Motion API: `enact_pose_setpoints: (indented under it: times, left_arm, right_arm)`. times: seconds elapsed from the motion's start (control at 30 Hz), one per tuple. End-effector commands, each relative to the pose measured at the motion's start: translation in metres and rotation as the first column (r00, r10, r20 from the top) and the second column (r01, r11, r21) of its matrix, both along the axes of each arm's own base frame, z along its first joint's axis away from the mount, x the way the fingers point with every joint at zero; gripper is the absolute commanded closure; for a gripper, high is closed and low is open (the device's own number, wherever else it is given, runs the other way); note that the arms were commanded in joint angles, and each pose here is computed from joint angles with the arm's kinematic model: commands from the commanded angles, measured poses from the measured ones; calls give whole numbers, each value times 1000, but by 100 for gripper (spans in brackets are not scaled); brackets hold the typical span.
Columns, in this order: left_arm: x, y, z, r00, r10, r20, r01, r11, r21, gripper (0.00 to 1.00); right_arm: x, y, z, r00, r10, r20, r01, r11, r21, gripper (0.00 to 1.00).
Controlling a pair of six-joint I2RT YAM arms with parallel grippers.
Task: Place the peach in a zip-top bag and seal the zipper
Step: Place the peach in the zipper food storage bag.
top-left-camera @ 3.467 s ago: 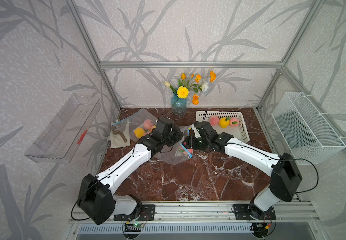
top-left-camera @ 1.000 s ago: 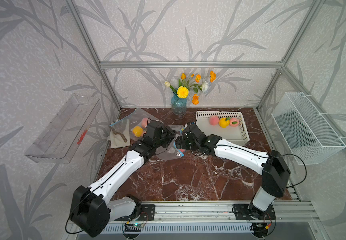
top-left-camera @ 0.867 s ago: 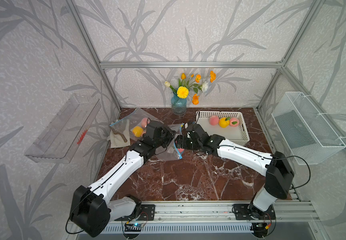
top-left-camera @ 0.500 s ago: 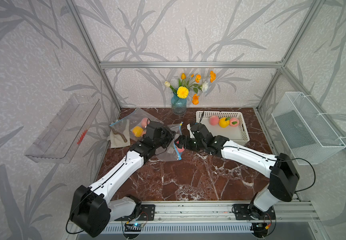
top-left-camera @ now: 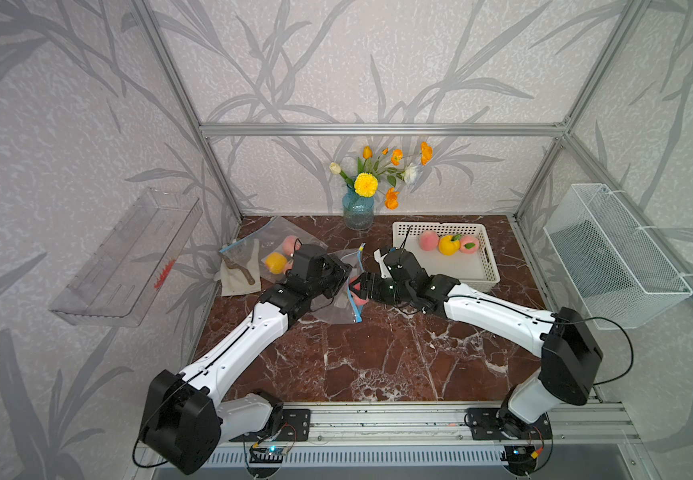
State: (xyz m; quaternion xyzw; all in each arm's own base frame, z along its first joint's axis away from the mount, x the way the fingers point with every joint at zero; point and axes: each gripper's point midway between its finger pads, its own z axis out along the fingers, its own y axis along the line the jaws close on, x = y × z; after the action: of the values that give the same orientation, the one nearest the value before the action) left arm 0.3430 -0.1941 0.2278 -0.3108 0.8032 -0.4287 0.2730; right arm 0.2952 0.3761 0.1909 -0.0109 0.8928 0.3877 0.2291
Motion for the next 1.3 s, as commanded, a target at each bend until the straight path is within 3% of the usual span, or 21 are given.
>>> enact_pose_setpoints:
  times: [0.0, 0.27, 0.4, 0.57, 0.77, 0.9, 1.27]
  left_arm:
    - [1, -4, 12, 1000, -15, 24, 16, 999, -46, 100]
    - [-7, -9, 35, 997, -57, 60, 62, 995, -73, 100]
    - [-10, -9, 41, 996, -66, 67, 71, 994, -83, 100]
    - [-10, -8, 45, 996, -56, 74, 63, 993, -96, 100]
    - [-7, -3, 33, 998, -20, 52, 24, 996, -88, 100]
    - [-7, 0, 26, 999, 4, 36, -1, 996, -90, 100]
    - [-5, 12, 18, 997, 78, 13, -76, 992, -102, 100]
  right_arm:
    - [9, -7, -4, 994, -15, 108, 31, 989, -144, 39]
    - [29, -18, -17, 949, 58, 311, 71, 919, -387, 40]
    - [29, -16, -17, 930, 135, 342, 24, 906, -423, 38]
    - [7, 11, 18, 918, 225, 328, -150, 959, -239, 28]
    - [-3, 19, 27, 969, 172, 175, -167, 985, -42, 18]
    - [-6, 19, 25, 982, 149, 113, -151, 989, 7, 13]
    - [-10, 14, 49, 986, 133, 104, -146, 982, 121, 7]
